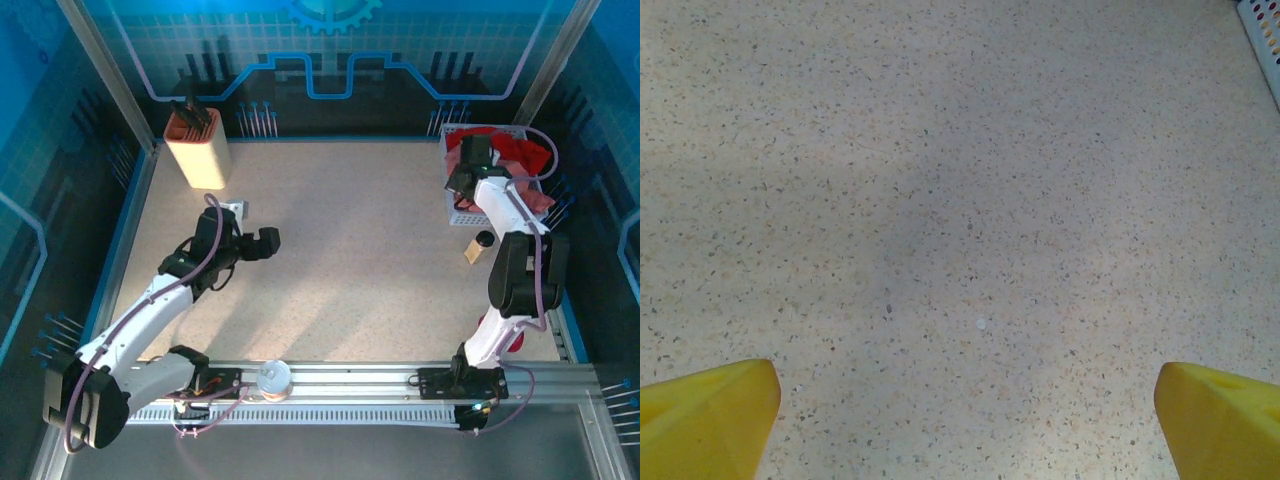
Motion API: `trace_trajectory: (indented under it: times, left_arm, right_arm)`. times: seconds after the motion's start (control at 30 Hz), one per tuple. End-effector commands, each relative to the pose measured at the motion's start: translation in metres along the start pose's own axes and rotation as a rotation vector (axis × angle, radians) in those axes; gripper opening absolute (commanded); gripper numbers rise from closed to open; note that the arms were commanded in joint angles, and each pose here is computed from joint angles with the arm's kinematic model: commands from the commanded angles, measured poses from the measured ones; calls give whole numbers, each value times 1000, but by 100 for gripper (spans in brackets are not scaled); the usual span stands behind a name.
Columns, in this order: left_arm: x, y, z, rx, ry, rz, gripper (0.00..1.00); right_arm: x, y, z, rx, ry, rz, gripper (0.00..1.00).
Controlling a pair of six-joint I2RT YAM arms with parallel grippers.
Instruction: Fold and stack the t-shirts
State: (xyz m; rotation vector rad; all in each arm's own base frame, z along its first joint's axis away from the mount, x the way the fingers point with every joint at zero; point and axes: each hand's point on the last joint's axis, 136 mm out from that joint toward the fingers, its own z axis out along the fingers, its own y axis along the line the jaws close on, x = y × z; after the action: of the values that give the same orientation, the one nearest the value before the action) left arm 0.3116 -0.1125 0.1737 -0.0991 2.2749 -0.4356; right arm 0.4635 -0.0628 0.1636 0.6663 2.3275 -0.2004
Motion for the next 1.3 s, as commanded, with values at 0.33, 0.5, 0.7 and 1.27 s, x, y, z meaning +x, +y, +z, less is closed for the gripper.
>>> trace_trajectory:
  times: [0.33, 0.5, 0.7, 1.27]
  left_arm:
    - [-20, -10, -19, 43, -5, -78, 99]
    - [-38, -2, -30, 60, -38, -151, 99]
    - [-51, 11, -44, 41, -65, -169, 99]
    - [15, 6, -10, 93, 150, -208, 80]
  right_arm:
    - [-20, 137, -213, -544, -487, -464, 0]
    - [20, 196, -284, -854, -506, -649, 1]
    - [57, 235, -328, -1001, -480, -749, 4]
    - [198, 200, -181, -721, 126, -765, 93]
